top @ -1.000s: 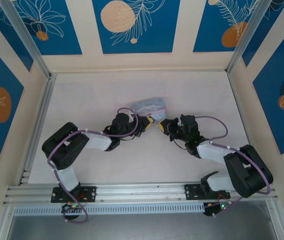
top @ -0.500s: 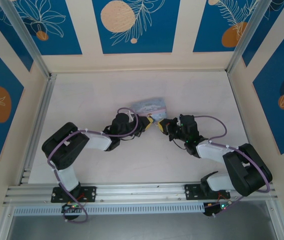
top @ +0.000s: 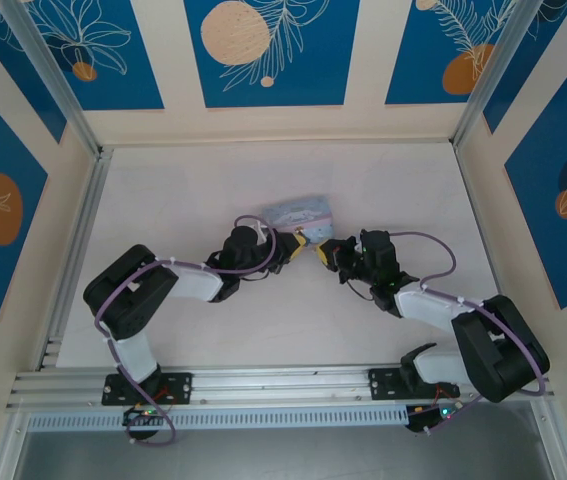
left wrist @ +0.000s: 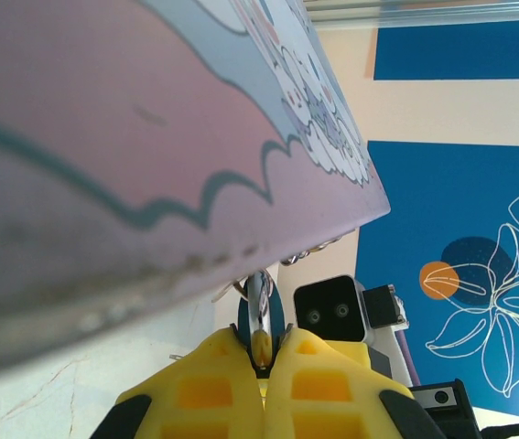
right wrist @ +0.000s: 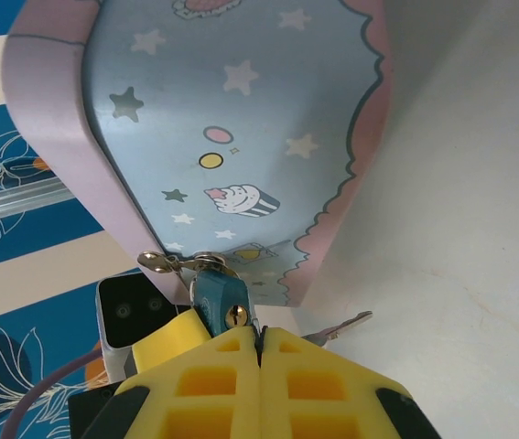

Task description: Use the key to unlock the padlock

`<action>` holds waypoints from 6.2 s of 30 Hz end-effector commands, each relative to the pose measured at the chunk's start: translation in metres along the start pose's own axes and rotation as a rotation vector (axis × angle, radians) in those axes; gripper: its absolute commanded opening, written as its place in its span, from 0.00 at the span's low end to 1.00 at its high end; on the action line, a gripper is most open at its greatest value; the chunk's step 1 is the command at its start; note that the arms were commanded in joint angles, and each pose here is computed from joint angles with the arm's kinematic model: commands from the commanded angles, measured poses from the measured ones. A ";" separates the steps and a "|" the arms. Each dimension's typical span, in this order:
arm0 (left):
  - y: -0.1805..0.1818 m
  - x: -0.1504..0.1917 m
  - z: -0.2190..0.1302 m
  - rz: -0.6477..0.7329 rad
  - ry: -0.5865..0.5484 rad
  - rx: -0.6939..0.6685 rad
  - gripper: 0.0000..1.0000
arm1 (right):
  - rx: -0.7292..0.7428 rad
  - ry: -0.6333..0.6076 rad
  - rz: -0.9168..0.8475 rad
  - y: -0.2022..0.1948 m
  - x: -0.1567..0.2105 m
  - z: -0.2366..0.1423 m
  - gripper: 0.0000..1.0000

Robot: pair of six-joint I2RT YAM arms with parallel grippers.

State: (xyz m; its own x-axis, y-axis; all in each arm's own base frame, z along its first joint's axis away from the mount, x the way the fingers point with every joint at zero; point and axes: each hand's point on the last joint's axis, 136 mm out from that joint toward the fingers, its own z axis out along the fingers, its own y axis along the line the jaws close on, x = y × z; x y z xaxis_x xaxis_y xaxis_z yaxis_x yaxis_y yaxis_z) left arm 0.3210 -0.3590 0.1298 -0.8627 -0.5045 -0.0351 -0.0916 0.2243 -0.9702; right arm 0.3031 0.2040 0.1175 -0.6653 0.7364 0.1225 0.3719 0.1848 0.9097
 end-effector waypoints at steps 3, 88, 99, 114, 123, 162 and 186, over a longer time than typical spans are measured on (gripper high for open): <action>-0.017 -0.003 -0.006 0.011 -0.007 0.058 0.00 | 0.011 -0.018 -0.018 -0.001 -0.002 -0.005 0.00; -0.032 0.005 -0.014 -0.020 0.011 0.078 0.00 | -0.034 0.004 -0.040 0.002 0.010 -0.028 0.00; -0.029 0.006 -0.015 -0.018 0.009 0.069 0.00 | -0.058 0.007 -0.046 0.022 0.007 -0.013 0.00; -0.026 0.007 -0.015 -0.018 0.011 0.067 0.00 | -0.058 0.016 -0.053 0.027 0.009 -0.004 0.00; -0.027 0.007 -0.015 -0.015 0.012 0.069 0.00 | -0.062 0.021 -0.052 0.029 0.010 0.000 0.00; -0.020 0.008 -0.014 -0.019 0.006 0.046 0.00 | 0.046 0.019 -0.081 0.005 0.012 -0.012 0.00; -0.020 0.009 -0.013 -0.019 0.006 0.042 0.00 | -0.009 0.024 -0.082 0.026 0.012 -0.013 0.00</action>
State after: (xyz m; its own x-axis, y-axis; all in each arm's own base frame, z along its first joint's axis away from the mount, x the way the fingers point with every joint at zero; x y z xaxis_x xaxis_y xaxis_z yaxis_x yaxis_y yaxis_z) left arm 0.3103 -0.3560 0.1401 -0.8656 -0.5008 -0.0057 -0.1082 0.1981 -0.9742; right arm 0.2878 0.2044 0.1297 -0.7027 0.7081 0.0694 0.3526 0.2619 0.8984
